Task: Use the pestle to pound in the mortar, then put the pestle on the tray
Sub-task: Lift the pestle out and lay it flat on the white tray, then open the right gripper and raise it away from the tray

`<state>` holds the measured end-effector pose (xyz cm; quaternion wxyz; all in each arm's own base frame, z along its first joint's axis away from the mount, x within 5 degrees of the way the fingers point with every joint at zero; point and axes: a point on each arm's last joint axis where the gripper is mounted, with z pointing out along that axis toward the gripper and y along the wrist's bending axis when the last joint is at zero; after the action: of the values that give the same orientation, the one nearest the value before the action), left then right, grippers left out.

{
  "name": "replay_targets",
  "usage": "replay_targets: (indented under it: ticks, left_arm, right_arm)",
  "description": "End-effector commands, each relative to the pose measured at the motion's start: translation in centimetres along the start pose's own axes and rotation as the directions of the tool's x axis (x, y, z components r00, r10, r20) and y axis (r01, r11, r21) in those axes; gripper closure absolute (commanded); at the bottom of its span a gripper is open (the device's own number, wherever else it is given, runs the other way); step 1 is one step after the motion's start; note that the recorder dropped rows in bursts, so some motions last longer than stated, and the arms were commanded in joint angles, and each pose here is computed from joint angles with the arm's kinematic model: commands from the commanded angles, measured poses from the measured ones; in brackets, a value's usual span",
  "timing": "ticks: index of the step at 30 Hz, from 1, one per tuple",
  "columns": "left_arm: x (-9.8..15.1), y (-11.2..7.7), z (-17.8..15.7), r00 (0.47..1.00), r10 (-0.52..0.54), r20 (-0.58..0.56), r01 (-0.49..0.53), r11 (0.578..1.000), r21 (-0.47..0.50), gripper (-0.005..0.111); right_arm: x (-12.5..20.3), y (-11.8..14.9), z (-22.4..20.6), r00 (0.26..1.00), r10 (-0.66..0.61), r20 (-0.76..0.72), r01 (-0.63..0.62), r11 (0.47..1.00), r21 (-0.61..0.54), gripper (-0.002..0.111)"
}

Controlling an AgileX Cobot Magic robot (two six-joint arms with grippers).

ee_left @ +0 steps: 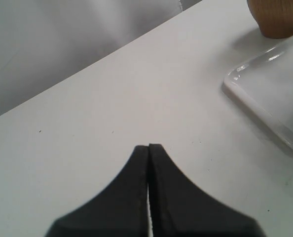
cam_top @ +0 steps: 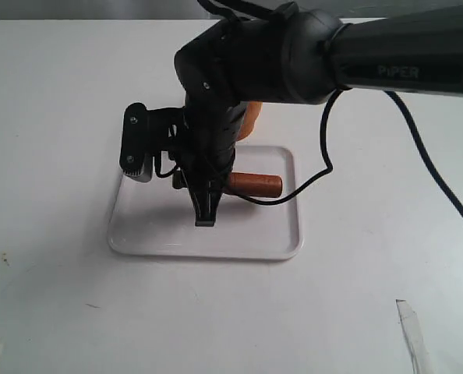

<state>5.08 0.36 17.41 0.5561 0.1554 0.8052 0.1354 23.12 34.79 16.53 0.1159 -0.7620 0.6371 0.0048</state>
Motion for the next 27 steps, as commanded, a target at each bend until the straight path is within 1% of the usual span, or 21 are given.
replay_targets:
  ticks: [1,2,3,4,5,8,11,14,18,21,27]
  left_arm:
    - [0.0,-0.1,0.0,1.000,-0.012,0.007,0.012,1.000,0.008,0.107]
    - [0.0,-0.1,0.0,1.000,-0.012,0.007,0.012,1.000,0.008,0.107]
    - [0.0,-0.1,0.0,1.000,-0.012,0.007,0.012,1.000,0.008,0.107]
    - [0.0,-0.1,0.0,1.000,-0.012,0.007,0.012,1.000,0.008,0.107]
    - [0.0,-0.1,0.0,1.000,-0.012,0.007,0.012,1.000,0.008,0.107]
    - [0.0,-0.1,0.0,1.000,-0.012,0.007,0.012,1.000,0.008,0.107]
    - [0.0,-0.1,0.0,1.000,-0.012,0.007,0.012,1.000,0.008,0.107]
    - [0.0,-0.1,0.0,1.000,-0.012,0.007,0.012,1.000,0.008,0.107]
    - [0.0,-0.1,0.0,1.000,-0.012,0.007,0.012,1.000,0.008,0.107]
    - [0.0,-0.1,0.0,1.000,-0.012,0.007,0.012,1.000,0.008,0.107]
    - [0.0,-0.1,0.0,1.000,-0.012,0.007,0.012,1.000,0.008,0.107]
  right_arm:
    - [0.1,0.2,-0.4,1.000,-0.007,-0.018,0.007,1.000,-0.025,0.056]
    - [0.1,0.1,-0.4,1.000,-0.007,-0.015,0.006,1.000,-0.022,0.042]
    - [0.1,0.1,-0.4,1.000,-0.002,-0.014,0.001,1.000,-0.016,0.035]
    - [0.1,-0.1,-0.4,1.000,0.010,-0.017,-0.010,1.000,0.001,0.030]
    - [0.1,-0.2,-0.5,1.000,0.014,-0.023,-0.014,1.000,0.013,0.030]
    - [0.6,-0.8,-0.9,0.996,0.054,-0.064,-0.048,0.995,0.087,0.030]
    - [1.2,-1.8,-2.3,0.987,0.126,-0.102,-0.102,0.972,0.214,0.034]
    - [1.6,-2.7,-4.5,0.975,0.206,-0.078,-0.168,0.925,0.340,0.037]
    - [1.9,-3.3,-8.4,0.953,0.300,0.035,-0.283,0.845,0.453,0.041]
    - [2.1,-3.3,-11.5,0.924,0.351,0.149,-0.378,0.789,0.484,0.044]
    - [2.9,-2.3,-17.2,0.886,0.360,0.293,-0.462,0.746,0.480,0.045]
